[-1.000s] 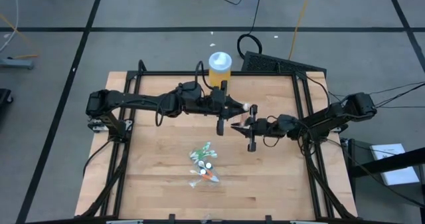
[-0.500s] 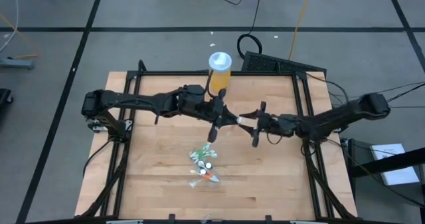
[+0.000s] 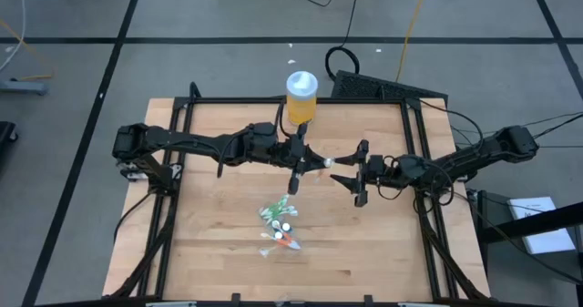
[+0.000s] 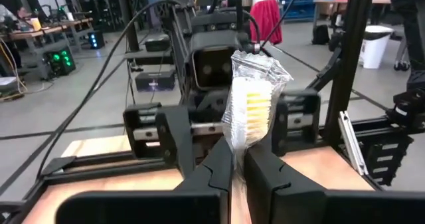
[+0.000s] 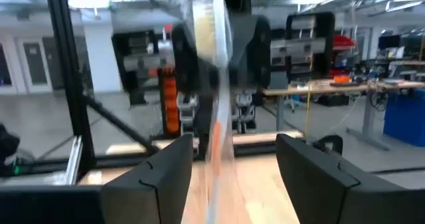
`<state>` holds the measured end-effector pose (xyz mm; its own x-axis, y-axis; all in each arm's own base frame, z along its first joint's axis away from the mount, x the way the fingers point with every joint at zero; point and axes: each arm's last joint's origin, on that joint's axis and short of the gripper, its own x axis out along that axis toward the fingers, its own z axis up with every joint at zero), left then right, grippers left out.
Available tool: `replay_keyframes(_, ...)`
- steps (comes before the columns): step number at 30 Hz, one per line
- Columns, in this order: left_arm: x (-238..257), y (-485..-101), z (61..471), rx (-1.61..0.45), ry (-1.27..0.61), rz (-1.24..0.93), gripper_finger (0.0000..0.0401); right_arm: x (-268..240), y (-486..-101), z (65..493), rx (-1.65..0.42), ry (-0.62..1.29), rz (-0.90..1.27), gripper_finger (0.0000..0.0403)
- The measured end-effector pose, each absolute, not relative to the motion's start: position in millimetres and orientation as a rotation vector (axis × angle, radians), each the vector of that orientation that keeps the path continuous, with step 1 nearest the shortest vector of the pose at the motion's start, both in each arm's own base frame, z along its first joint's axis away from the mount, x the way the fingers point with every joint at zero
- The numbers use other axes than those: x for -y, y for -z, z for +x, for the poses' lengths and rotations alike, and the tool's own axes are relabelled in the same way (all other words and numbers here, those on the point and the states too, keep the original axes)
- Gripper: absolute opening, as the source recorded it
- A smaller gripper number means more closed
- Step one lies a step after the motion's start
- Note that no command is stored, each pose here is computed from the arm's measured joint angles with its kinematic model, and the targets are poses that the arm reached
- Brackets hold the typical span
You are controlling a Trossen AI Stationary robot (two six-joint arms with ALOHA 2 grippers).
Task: Pick & Place toothbrushing station
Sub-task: Put the orange toothbrush into the transparent organizer
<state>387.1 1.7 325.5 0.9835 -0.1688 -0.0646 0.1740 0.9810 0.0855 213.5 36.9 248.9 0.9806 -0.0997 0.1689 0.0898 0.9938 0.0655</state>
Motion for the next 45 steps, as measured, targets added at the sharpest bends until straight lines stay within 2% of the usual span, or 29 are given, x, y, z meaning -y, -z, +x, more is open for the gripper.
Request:
replay_keyframes(9,-1.8,-321.9,386.3,-0.036,0.17,0.095,0.0015,-40.2,-252.5,234.8,0.18,0.026,0.078,0.0203)
replay_keyframes(16,-1.7,-322.1,386.3,-0.035,0.168,0.088,0.0017,-41.5,-260.9,251.7,0.172,0.041,0.028,0.0194)
replay_keyframes(21,-1.7,-321.6,386.3,-0.039,0.168,0.091,0.0015,-41.7,-262.4,252.0,0.179,0.044,0.002,0.0145)
replay_keyframes(29,-1.2,-321.3,386.3,-0.042,0.176,0.094,0.0018,-41.7,-262.3,251.9,0.178,0.052,-0.023,0.0022)
replay_keyframes(35,-1.3,-321.2,386.3,-0.042,0.173,0.099,0.0018,-40.4,-262.1,252.1,0.175,0.056,-0.023,0.0022)
replay_keyframes(38,-1.9,-322.3,386.4,-0.033,0.147,0.1,0.0042,-39.0,-262.0,252.1,0.172,0.066,-0.032,0.0014)
replay_keyframes(42,3.5,-326.1,385.2,-0.037,0.088,0.098,0.0105,-34.2,-261.1,253.1,0.161,0.077,-0.039,0.0014)
replay_keyframes(45,10.3,-344.5,376.0,-0.047,0.071,0.132,0.0155,-30.8,-258.8,254.1,0.13,0.084,-0.034,0.0014)
